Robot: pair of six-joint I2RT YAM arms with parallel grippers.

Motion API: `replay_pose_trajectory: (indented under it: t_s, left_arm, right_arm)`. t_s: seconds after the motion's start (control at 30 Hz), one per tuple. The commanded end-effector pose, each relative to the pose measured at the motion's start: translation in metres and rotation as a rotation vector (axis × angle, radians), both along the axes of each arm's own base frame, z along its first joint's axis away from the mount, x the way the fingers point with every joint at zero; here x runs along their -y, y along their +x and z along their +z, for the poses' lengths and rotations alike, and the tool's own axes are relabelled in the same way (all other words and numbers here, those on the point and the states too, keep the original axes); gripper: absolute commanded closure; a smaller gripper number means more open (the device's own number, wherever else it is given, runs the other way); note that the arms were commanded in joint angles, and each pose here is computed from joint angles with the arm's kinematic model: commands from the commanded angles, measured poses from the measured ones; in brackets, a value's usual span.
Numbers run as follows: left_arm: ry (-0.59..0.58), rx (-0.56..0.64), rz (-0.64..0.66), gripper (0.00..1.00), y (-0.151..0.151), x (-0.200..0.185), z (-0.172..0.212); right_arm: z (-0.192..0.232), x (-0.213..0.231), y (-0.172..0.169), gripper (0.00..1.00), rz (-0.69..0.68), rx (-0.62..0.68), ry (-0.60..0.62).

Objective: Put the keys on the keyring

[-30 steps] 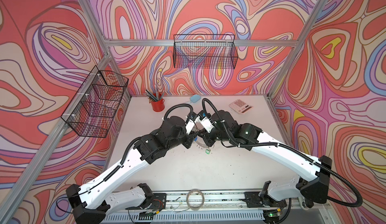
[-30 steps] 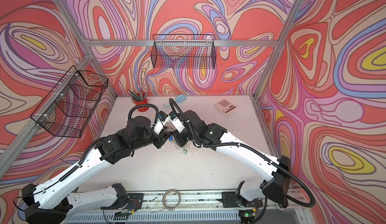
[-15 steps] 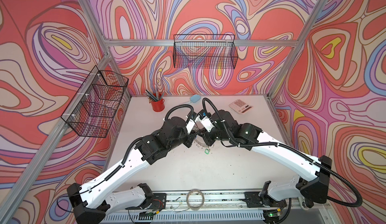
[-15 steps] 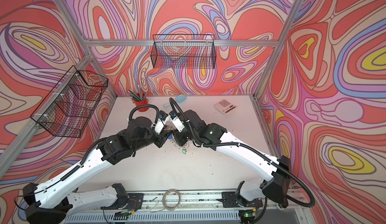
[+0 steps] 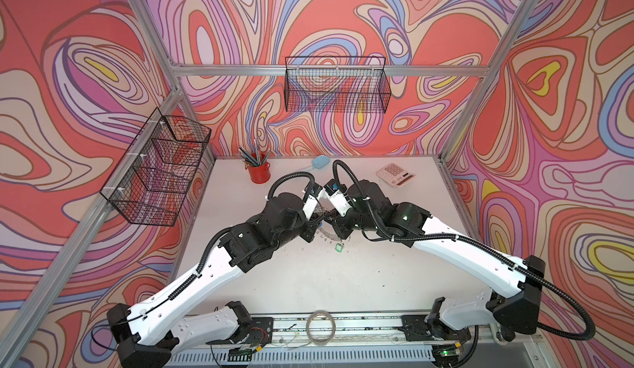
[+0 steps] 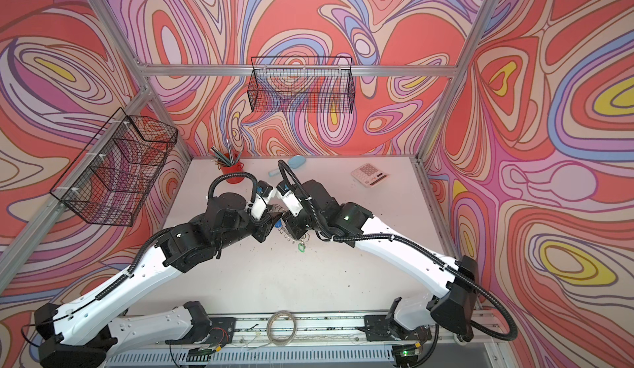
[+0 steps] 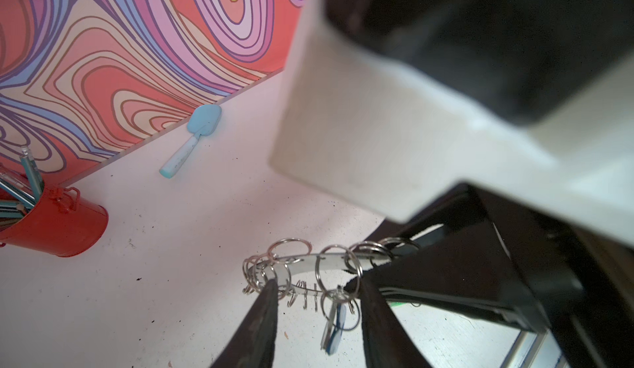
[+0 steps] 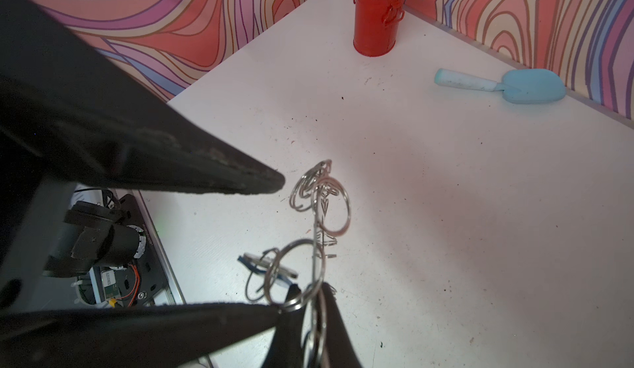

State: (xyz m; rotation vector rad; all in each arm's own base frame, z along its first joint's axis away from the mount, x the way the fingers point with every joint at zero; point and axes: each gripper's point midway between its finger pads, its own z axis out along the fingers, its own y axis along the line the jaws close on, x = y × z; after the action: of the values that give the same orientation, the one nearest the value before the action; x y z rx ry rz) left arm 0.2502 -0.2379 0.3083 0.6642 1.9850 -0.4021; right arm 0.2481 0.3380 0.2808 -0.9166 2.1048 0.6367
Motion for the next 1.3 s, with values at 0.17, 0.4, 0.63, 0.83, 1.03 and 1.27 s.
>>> replay_pose_trajectory:
  t_s: [0.17, 0.4, 0.63, 0.83, 1.03, 1.27]
  left_arm:
    - [-0.027, 0.014, 0.107, 0.59, 0.009, -0.025, 0.004]
    - [-0.07, -0.029, 0.087, 0.6, 0.007, -0.019, 0.004]
    - [-0.29, -0.162, 0.078, 0.58, -0.008, -0.028, 0.019]
    - [-0.504, -0.371, -0.007, 0.56, -0.013, -0.024, 0.022]
    - [-0.614, -0.493, -0.116, 0.58, -0.014, -0.008, 0.018]
    - [-0.613, -0.519, -0.142, 0.59, -0.014, -0.002, 0.015]
  right_arm:
    - [0.021, -0.006, -0.011, 1.0, 0.055, 0.03, 0.05]
    - [0.024, -0.007, -0.011, 1.0, 0.058, 0.029, 0.058]
    - [0.024, -0.004, -0.01, 1.0, 0.046, 0.052, 0.065]
    - [0.028, -0.003, -0.013, 1.0, 0.064, 0.097, 0.107]
    - [0.028, 0.0, -0.012, 1.0, 0.062, 0.14, 0.127]
    - [0.025, -0.003, -0.011, 1.0, 0.065, 0.15, 0.13]
